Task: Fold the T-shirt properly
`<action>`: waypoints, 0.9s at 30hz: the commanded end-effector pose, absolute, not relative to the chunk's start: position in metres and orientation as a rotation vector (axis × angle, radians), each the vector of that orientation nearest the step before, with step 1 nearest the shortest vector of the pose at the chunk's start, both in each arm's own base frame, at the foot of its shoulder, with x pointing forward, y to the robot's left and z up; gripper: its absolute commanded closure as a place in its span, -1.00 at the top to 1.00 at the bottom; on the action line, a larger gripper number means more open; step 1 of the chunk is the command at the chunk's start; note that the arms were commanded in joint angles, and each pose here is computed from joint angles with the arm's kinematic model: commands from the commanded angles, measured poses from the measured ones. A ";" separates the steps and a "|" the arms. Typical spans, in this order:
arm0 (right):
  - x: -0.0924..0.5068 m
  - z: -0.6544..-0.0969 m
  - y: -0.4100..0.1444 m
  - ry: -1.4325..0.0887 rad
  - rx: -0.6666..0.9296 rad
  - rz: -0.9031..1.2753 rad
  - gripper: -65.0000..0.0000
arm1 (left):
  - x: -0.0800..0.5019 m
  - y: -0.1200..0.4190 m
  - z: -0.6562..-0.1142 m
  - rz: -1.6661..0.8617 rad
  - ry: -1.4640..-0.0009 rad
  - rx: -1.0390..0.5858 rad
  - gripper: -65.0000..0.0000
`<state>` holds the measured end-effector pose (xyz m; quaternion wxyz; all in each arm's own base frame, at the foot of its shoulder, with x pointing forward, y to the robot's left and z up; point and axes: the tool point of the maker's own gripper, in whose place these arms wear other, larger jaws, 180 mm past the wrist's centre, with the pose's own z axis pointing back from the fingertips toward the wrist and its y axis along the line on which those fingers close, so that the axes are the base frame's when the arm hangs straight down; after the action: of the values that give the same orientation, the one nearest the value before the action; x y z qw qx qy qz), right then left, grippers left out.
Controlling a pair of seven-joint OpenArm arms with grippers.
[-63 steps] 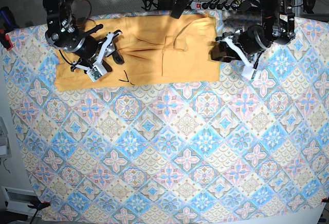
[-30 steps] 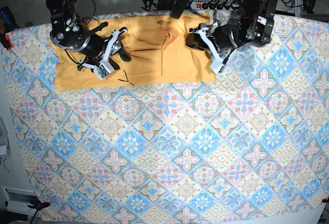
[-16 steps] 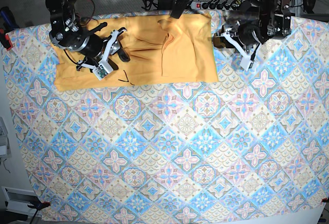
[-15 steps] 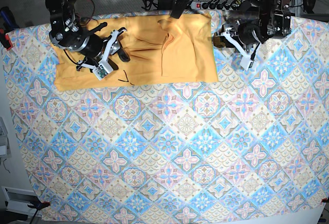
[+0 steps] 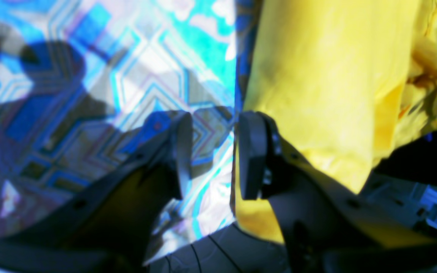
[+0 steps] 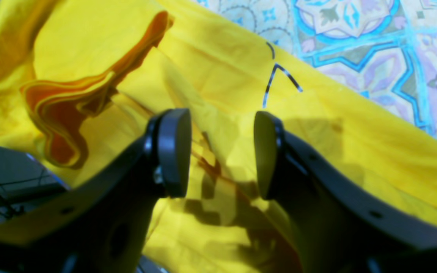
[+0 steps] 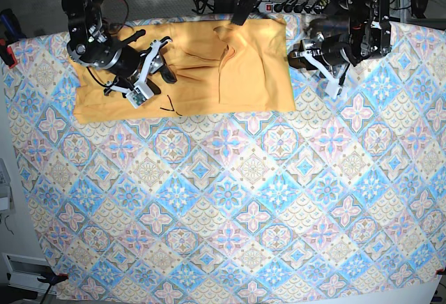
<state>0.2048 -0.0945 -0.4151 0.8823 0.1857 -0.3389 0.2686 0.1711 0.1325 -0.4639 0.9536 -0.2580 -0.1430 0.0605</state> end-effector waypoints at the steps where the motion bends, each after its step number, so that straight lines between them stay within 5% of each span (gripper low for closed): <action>1: 0.211 -0.405 -0.093 -0.749 0.399 0.560 -0.19 | 0.179 0.131 -0.457 0.116 -0.320 -0.536 -0.34; 27: 0.197 -0.394 -0.058 -0.746 0.466 0.675 -0.19 | 0.193 0.096 -0.442 0.079 -0.389 -0.606 -0.37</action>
<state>0.1934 -0.0602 -0.4041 0.8595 0.2136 -0.3381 0.3183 0.1863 0.0968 -0.4518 0.9410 -0.2876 -0.1734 0.0412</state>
